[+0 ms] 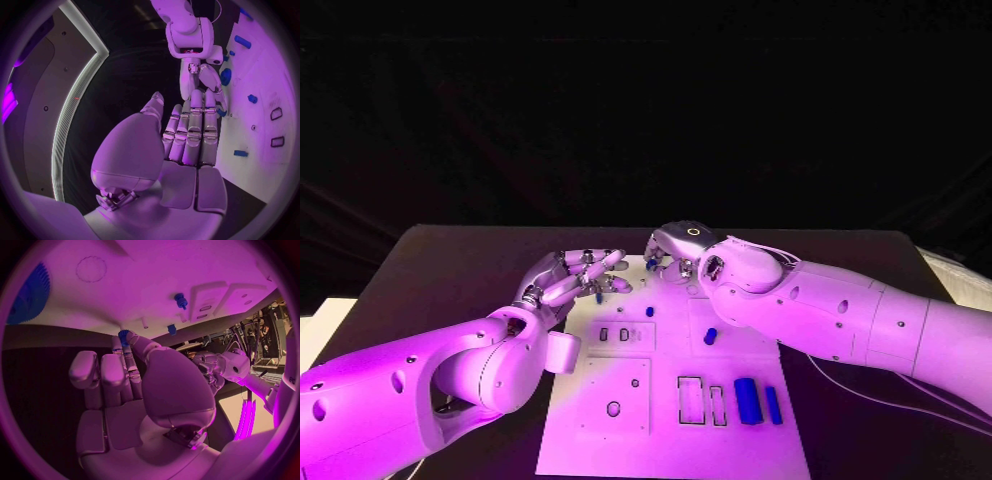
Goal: Assemble the parts on the task board
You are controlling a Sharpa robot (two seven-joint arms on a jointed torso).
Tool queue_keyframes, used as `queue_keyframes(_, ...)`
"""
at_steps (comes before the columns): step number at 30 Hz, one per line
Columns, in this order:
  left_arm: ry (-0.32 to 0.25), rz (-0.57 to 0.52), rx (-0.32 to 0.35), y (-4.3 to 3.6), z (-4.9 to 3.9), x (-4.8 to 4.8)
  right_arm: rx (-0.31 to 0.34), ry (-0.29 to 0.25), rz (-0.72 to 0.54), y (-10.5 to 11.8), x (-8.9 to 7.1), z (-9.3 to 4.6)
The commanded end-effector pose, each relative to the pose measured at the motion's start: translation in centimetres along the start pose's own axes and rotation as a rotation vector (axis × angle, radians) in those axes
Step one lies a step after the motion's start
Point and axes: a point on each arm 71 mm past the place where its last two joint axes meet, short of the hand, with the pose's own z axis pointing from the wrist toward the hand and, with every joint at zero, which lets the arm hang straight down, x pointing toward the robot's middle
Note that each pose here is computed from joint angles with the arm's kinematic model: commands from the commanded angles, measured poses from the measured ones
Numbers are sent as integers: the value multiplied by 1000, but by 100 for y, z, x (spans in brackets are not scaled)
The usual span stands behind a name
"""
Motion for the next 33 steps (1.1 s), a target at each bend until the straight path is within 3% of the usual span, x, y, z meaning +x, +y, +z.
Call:
queue_keyframes(1,21,-11,8,-19,1,27,-9,28,-7,15,38,5)
queue_keyframes(33,28,-13,5,-30,5,37,37,45,-34,49,79,75)
